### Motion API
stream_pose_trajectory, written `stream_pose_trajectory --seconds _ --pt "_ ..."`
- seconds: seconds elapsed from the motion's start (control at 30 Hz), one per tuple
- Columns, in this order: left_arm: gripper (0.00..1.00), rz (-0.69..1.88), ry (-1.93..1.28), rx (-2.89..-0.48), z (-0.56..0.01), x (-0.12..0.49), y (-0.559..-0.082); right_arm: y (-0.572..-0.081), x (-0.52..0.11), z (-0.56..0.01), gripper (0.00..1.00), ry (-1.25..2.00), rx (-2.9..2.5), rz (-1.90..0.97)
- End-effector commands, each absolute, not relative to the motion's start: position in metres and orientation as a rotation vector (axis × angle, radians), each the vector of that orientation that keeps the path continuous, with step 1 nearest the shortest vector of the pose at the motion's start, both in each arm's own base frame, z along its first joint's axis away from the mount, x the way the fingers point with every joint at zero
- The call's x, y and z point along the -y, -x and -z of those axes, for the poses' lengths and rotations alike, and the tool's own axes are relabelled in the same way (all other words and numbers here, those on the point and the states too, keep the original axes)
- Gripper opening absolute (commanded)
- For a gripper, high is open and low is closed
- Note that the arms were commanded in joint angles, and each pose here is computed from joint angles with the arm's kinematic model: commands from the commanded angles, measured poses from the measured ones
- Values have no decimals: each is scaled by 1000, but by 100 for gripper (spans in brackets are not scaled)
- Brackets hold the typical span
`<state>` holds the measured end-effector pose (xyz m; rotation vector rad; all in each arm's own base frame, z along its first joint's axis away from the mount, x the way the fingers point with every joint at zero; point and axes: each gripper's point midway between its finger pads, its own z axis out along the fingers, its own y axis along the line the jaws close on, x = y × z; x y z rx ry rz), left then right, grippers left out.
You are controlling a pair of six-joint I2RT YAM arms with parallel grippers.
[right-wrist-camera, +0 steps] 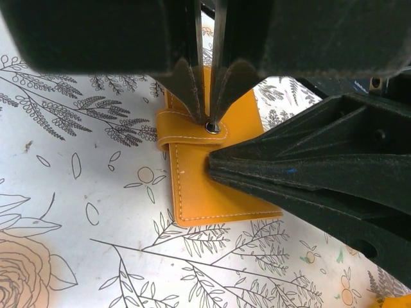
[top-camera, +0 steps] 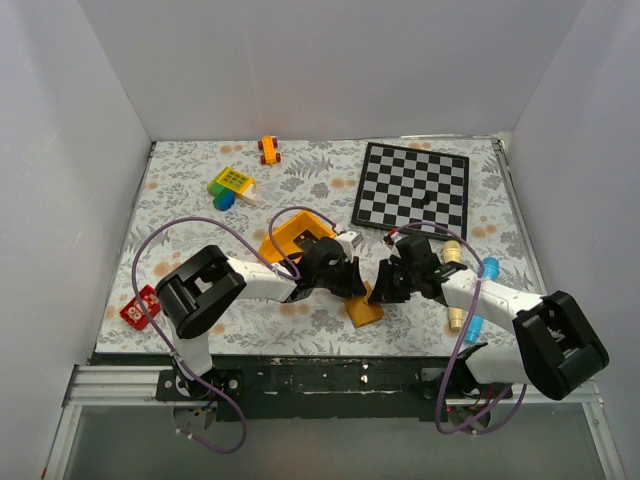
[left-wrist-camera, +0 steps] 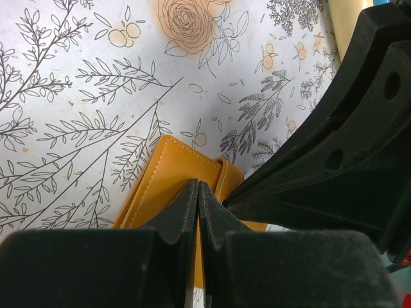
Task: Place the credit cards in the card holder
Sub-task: Close the card holder at the center of the board.
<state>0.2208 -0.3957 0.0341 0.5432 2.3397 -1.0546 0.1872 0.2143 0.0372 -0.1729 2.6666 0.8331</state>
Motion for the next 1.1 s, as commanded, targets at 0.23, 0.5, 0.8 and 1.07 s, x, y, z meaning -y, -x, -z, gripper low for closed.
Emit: stream_pose_trajectory --seconds 0.23,0.5,0.8,1.07 --pt "0 995 -556 -2409 -16 383 -212 -203 -228 -52 15 196 -2606 -864" --pt "0 995 -557 -2412 -15 383 -212 -206 -227 -54 15 198 -2599 -849" --pt "0 996 -555 -2411 -15 382 -211 -209 -229 -54 15 204 -2596 -848" --pt "0 996 -553 -2414 -14 382 -211 -207 -231 -52 15 212 -2603 -848"
